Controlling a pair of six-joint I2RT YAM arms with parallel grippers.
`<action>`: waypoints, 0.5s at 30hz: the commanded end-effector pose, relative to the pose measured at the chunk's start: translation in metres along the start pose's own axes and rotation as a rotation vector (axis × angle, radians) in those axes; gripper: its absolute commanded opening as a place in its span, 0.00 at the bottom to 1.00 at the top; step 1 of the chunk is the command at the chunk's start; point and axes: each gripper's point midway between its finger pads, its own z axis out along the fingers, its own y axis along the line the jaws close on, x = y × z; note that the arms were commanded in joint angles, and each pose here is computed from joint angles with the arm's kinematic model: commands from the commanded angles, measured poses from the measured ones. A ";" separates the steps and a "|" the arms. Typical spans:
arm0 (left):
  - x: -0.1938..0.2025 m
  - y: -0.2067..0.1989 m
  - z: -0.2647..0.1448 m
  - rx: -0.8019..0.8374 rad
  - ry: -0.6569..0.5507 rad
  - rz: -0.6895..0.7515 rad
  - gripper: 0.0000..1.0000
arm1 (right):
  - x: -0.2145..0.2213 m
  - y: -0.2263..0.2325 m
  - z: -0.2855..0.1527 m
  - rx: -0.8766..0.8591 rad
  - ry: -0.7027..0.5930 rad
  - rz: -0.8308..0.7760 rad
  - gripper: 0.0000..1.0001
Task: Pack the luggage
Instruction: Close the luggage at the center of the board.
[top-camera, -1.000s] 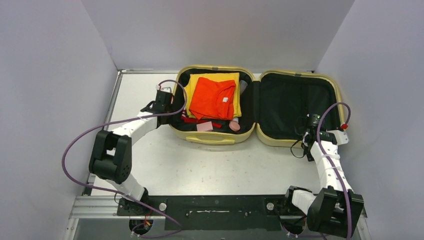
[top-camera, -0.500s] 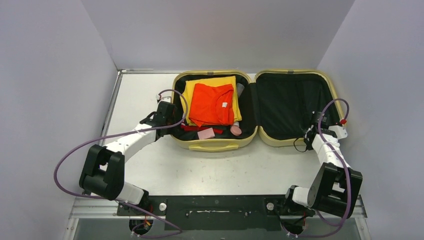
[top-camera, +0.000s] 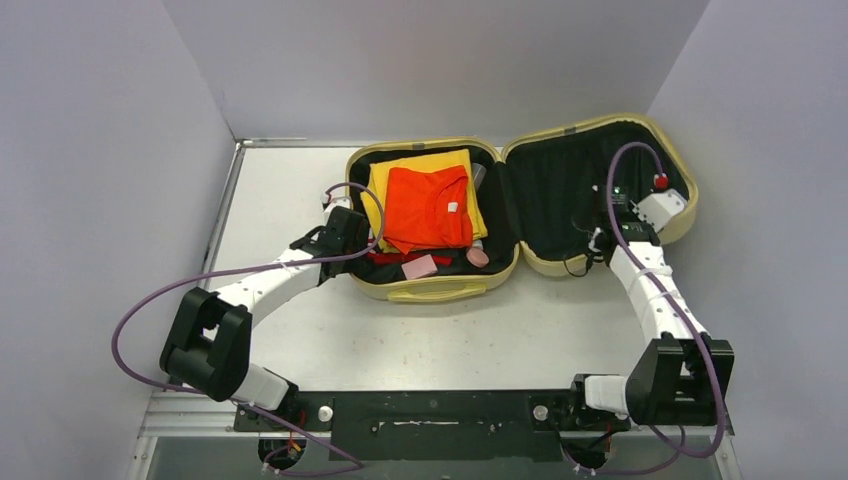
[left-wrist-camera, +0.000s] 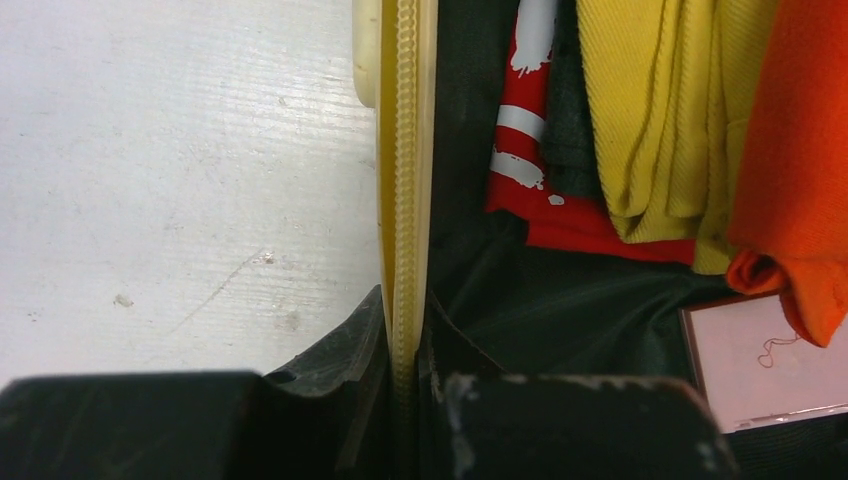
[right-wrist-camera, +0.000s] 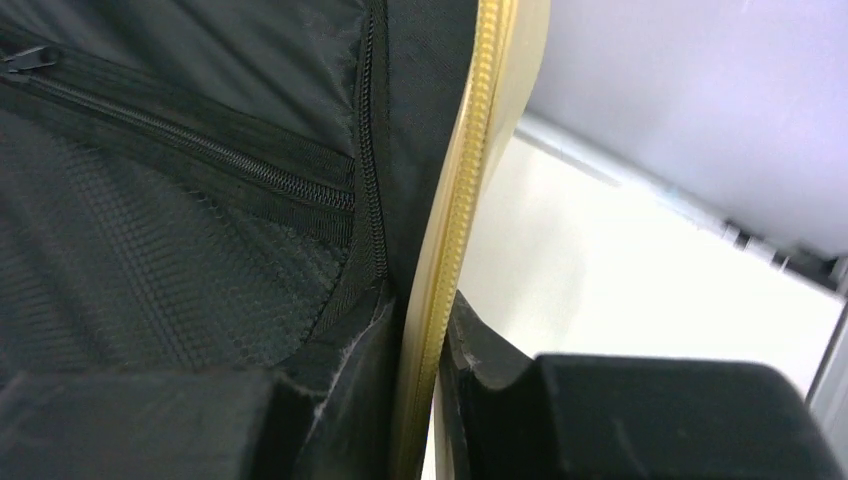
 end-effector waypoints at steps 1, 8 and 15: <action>0.009 -0.073 -0.005 0.252 0.062 -0.044 0.00 | -0.092 0.086 -0.114 -0.345 -0.319 0.054 0.00; 0.009 -0.094 -0.007 0.306 0.072 -0.058 0.00 | -0.082 0.103 -0.207 -0.475 -0.548 -0.121 0.00; 0.017 -0.102 -0.005 0.339 0.100 -0.080 0.00 | -0.039 0.104 -0.261 -0.615 -0.760 -0.376 0.00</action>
